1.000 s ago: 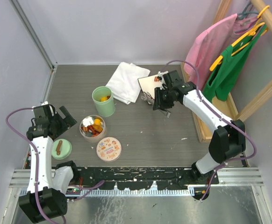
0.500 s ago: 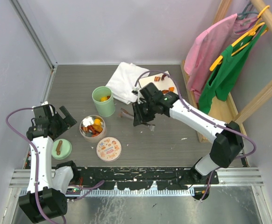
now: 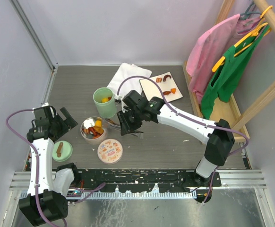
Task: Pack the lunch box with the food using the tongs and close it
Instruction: Place the fake food in the packing box.
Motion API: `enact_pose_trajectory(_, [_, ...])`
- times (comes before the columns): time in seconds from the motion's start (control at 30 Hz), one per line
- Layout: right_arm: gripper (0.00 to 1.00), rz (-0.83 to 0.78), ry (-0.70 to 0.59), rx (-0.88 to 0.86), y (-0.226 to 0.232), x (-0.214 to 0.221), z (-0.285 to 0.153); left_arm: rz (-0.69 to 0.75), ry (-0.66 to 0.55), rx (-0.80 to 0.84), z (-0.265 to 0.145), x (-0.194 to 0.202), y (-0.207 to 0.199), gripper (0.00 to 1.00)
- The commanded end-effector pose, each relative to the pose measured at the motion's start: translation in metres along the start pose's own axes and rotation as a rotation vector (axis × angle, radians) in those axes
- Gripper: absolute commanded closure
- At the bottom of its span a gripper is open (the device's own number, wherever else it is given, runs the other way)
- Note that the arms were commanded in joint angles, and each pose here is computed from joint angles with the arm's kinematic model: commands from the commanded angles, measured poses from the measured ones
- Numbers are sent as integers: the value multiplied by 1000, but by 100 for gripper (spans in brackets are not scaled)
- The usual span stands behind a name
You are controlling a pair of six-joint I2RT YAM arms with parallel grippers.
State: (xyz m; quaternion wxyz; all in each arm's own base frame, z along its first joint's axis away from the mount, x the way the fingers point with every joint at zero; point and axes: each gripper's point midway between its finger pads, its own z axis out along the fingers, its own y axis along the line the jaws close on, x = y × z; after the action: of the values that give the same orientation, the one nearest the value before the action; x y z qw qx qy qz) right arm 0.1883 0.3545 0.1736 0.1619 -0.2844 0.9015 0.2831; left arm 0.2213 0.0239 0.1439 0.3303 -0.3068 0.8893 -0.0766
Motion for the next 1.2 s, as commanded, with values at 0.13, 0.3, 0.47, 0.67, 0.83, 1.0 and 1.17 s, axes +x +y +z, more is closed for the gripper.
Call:
enact_pose_trajectory(0.13, [63, -62, -43, -12, 29, -24, 3, 15, -49, 21, -5, -13, -6, 2])
enact_pose_trajectory(0.3, [63, -80, -38, -1, 33, -27, 10, 13, -47, 22, -4, -13, -7, 2])
enact_pose_trajectory(0.47, [63, -97, -9, 23, 32, -25, 18, 15, -50, 22, -5, -13, -7, 2])
enact_pose_trajectory(0.67, [62, -113, -12, 27, 34, -31, 22, 15, -49, 22, -5, -13, -7, 2])
enact_pose_trajectory(0.83, [62, -121, -5, 25, 35, -33, 26, 14, -49, 22, -5, -13, -7, 2])
enact_pose_trajectory(1.0, [60, -143, 5, 58, 29, -37, 29, 14, -45, 27, -4, -13, -7, 2])
enact_pose_trajectory(1.17, [60, -164, 11, 81, 27, -42, 32, 15, -50, 23, -5, -13, -7, 2])
